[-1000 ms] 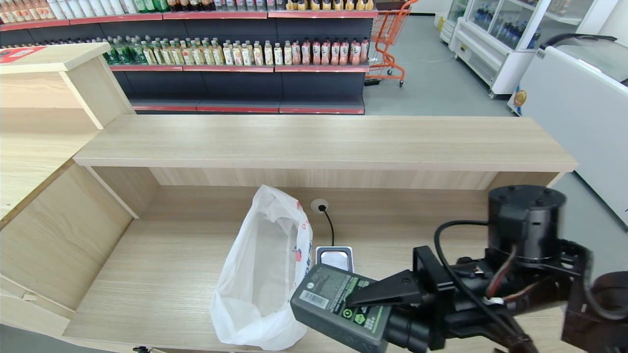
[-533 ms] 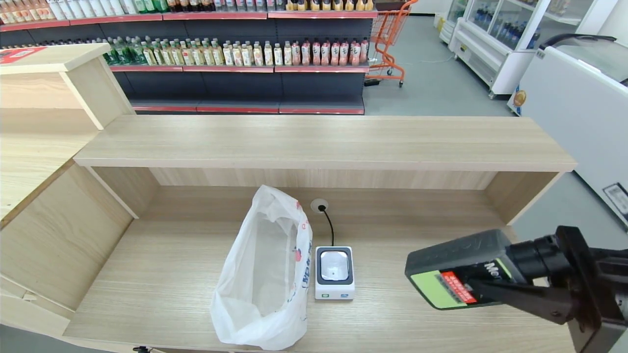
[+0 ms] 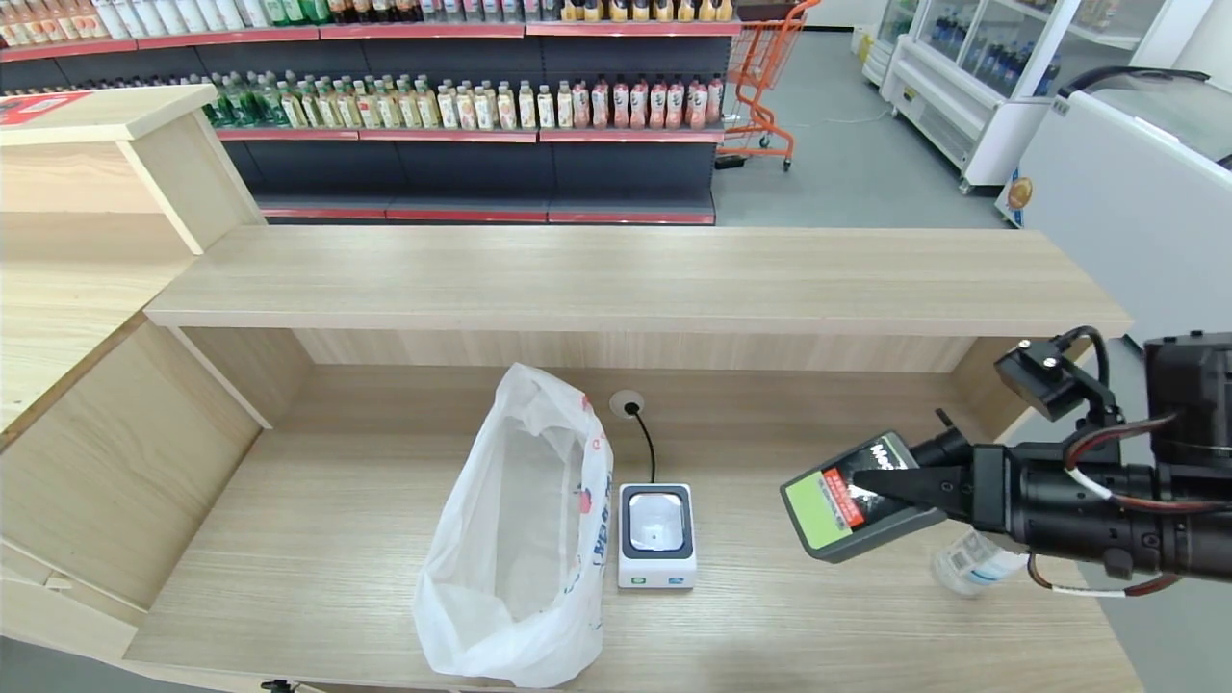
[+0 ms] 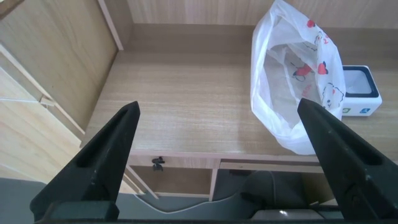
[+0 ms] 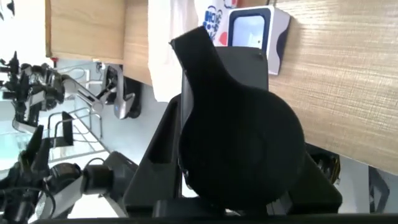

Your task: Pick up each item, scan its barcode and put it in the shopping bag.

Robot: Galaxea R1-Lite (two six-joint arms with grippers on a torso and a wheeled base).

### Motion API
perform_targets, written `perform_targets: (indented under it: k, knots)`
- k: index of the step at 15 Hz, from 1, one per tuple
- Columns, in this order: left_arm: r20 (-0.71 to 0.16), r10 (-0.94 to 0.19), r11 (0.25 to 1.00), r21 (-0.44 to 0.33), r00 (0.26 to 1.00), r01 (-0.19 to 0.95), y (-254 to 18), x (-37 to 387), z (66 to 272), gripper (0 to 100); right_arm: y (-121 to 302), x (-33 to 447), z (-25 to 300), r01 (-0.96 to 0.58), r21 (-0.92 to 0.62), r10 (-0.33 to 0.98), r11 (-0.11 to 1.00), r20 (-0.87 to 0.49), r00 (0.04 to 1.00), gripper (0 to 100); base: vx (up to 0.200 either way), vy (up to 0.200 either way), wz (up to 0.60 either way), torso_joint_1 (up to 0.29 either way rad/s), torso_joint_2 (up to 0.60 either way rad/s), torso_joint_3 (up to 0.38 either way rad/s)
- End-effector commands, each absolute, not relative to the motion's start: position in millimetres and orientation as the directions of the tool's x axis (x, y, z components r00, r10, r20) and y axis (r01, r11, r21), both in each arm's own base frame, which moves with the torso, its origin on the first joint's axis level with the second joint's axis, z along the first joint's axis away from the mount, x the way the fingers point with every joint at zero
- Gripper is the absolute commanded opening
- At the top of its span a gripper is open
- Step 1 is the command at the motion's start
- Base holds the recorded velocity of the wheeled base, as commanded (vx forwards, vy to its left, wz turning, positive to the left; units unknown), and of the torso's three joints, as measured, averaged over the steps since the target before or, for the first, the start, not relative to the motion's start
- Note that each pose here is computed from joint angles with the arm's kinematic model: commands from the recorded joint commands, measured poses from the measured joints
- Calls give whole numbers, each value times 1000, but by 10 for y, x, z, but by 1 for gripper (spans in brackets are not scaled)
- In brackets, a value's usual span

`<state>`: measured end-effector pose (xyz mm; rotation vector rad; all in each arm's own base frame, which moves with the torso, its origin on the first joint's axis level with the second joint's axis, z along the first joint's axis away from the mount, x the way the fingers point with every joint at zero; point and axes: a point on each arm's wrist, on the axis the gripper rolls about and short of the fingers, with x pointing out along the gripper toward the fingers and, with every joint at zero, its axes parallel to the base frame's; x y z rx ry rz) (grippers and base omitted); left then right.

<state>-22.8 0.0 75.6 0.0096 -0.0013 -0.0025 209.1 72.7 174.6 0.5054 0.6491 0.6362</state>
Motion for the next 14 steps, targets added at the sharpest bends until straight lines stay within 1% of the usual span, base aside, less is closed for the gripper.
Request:
perform_targets:
  k: [1,8,14]
  knots:
    - [0,-2,1000,9,1000,2,0,-227,757,100,778,2274,1611,-337,619,668,710,-440,599,0,0,0,0,0,0,0]
    - [2,-3,1000,14,1000,3,0,-228,756,100,781,2231,1618,-336,612,663,716,-443,603,0,0,0,0,0,0,0]
    - [2,-3,1000,9,1000,3,0,-228,756,100,818,2197,1598,-330,592,644,735,-459,612,0,0,200,0,6,3,1]
